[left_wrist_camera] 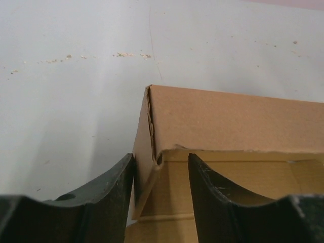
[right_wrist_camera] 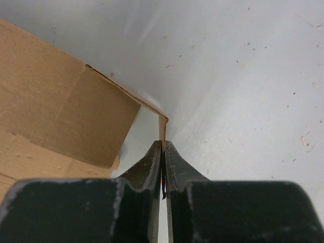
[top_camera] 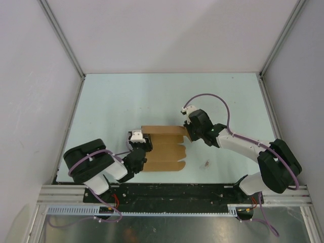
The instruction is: Fold the paper box
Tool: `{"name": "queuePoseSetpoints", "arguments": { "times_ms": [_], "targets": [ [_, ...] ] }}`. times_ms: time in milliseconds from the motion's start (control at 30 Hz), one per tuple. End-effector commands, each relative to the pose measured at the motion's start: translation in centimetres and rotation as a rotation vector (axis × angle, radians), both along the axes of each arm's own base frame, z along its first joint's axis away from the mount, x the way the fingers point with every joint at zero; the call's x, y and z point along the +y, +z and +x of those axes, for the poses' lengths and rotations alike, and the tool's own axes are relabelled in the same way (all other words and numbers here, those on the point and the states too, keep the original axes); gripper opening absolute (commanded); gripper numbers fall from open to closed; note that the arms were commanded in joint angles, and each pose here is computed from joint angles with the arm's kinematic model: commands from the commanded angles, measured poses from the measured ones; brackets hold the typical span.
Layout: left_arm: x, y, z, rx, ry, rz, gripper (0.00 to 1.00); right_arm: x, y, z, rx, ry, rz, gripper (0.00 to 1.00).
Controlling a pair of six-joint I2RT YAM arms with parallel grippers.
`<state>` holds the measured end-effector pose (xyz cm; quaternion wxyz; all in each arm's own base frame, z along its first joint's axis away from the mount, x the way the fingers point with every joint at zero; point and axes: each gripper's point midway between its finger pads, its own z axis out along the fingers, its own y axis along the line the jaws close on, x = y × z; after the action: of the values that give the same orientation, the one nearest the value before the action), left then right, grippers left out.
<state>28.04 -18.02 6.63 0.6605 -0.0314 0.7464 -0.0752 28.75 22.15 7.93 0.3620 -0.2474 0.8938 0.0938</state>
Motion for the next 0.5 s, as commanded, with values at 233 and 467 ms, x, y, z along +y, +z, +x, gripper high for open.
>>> {"name": "queuePoseSetpoints", "arguments": {
  "times_ms": [233, 467],
  "targets": [
    [-1.4, -0.9, -3.0, 0.091, -0.162, -0.153, 0.6, 0.8, 2.9, 2.4, -0.119, 0.013, 0.016, 0.08],
    [-0.7, -2.5, -5.0, 0.19, -0.196, -0.172, 0.67, 0.0, 2.9, 2.9, -0.135, 0.008, -0.013, 0.08]
  ]
}}
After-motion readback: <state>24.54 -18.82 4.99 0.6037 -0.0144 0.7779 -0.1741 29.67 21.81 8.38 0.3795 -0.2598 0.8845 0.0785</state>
